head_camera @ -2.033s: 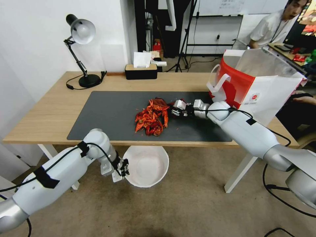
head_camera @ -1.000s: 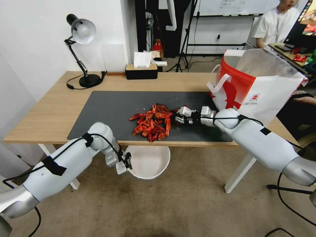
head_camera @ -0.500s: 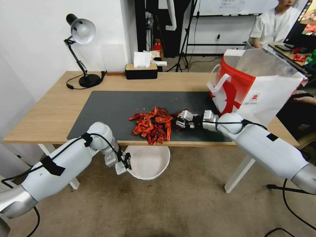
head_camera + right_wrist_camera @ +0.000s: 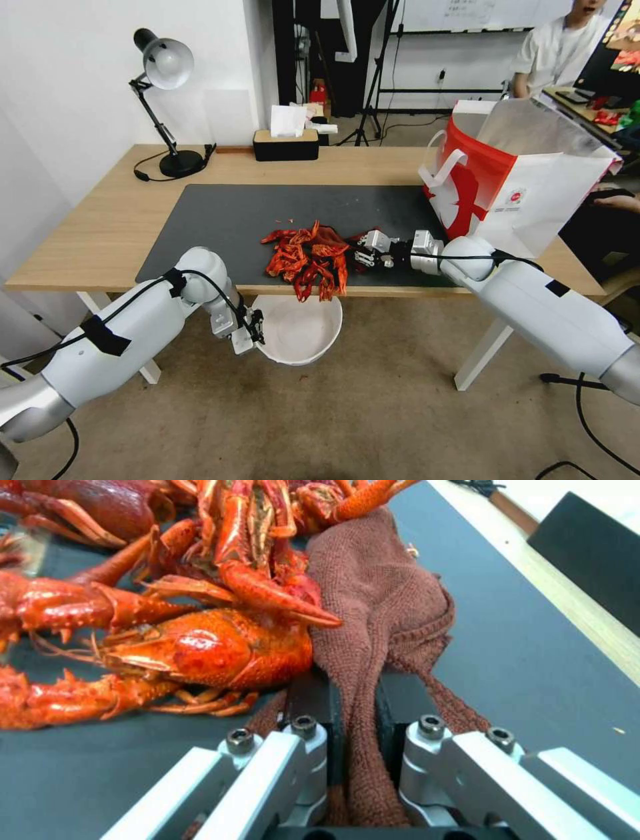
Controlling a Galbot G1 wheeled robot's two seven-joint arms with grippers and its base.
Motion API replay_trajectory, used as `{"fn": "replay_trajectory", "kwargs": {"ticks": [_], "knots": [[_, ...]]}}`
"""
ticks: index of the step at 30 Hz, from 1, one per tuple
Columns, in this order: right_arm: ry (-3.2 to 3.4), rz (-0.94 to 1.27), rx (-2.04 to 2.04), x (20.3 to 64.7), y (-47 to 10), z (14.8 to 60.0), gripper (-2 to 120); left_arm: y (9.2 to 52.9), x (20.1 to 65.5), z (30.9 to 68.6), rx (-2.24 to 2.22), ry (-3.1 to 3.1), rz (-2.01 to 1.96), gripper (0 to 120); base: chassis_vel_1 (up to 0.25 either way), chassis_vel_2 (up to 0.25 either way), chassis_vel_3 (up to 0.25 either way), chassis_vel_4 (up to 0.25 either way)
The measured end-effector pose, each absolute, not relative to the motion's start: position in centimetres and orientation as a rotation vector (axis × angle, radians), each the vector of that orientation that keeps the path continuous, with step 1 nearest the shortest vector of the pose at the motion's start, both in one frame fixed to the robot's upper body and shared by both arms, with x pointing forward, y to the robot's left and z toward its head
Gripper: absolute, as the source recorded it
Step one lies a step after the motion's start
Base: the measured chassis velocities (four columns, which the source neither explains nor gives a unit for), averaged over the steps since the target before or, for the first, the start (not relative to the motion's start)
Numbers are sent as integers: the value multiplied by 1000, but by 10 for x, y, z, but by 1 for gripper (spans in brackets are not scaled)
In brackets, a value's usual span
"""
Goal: Sweep shrimp from table into container with towel, then put container into takeout bag.
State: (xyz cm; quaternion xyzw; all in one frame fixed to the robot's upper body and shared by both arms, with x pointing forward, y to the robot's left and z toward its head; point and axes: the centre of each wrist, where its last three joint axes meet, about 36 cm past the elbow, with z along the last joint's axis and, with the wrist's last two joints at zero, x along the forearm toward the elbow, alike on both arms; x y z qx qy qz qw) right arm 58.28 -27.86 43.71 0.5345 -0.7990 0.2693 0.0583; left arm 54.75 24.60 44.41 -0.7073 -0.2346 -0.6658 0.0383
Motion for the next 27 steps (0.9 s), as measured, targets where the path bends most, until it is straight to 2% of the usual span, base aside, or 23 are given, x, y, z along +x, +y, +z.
{"fn": "replay_trajectory", "kwargs": {"ticks": [27], "knots": [[-2427,778,1641,563,-269,433,7,243,547,446,-2176,-705,-2049,0,0,0,0,0]]}}
